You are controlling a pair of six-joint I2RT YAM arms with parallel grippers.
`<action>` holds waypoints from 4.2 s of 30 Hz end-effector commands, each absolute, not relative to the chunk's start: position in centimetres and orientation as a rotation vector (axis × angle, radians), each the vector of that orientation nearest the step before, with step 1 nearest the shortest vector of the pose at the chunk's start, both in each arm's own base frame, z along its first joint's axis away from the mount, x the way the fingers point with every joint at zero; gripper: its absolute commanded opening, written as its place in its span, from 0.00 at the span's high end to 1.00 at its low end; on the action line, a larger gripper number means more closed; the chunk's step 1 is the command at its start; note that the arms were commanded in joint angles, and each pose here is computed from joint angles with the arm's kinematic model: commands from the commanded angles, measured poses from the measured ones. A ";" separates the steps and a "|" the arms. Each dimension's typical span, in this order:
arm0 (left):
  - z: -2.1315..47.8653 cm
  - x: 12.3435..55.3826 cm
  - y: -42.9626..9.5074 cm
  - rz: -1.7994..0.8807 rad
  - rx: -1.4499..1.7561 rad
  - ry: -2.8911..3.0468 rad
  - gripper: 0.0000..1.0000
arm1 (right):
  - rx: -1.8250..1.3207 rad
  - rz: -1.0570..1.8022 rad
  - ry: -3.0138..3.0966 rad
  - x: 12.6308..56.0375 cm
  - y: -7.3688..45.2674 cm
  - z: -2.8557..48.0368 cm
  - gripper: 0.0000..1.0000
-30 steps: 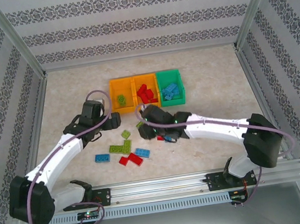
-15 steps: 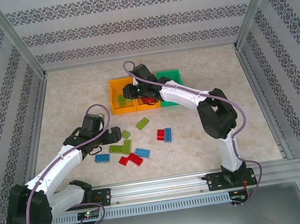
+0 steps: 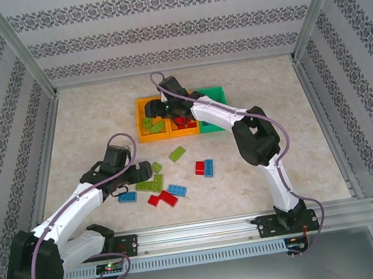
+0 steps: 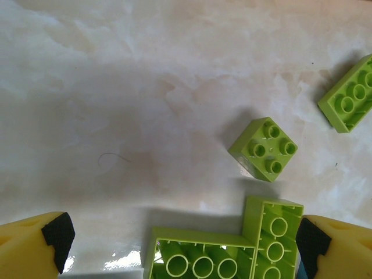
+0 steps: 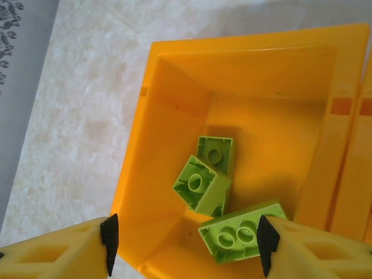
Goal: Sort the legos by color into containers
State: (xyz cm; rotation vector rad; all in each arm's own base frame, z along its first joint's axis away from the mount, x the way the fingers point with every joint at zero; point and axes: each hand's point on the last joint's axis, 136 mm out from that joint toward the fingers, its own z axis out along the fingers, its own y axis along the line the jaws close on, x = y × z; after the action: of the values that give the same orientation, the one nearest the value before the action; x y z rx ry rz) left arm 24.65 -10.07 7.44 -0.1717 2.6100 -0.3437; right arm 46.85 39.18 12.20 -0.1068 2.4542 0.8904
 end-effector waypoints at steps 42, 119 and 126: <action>3.2 15.4 -5.0 -0.411 -1.526 2.371 0.09 | 0.044 0.570 2.405 34.4 16.2 11.5 0.15; 20.8 51.9 -38.0 -0.990 0.195 2.382 0.80 | 0.150 0.525 2.588 23.9 13.4 5.8 0.21; 16.4 53.4 -38.8 -0.988 0.145 2.429 0.69 | 0.147 0.532 2.571 24.0 13.7 6.4 0.21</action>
State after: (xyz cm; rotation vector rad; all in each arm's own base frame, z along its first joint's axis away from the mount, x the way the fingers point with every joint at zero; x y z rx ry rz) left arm 53.86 -38.44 15.57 0.1119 2.4278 -0.9633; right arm 23.86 13.47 5.89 0.1354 2.5982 0.5214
